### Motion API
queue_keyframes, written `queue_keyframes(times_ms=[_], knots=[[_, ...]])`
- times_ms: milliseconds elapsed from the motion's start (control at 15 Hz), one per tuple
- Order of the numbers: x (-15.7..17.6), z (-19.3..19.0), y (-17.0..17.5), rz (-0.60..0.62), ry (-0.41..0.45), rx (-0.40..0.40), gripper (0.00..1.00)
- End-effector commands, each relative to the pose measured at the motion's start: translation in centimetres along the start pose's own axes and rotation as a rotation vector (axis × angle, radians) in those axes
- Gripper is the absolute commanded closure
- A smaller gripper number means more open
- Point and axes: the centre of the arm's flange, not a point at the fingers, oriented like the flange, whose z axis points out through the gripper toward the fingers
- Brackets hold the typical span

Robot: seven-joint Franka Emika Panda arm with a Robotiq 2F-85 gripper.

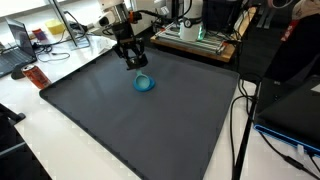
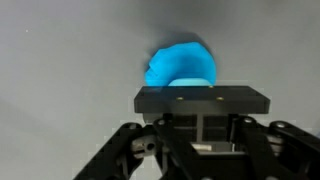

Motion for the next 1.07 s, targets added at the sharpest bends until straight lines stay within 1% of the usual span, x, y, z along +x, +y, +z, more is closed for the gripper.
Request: queue_keyframes(times_ms=[0,533,1000], knots=[[-3.74,4.13,2.16,0.001,-0.154,-0.002,0.77],[-4.03,3.93,2.11,-0.012,-0.168,0.004,0.77],[-4.33,3.69,2.09,-0.021,-0.181,-0.011,0.77]])
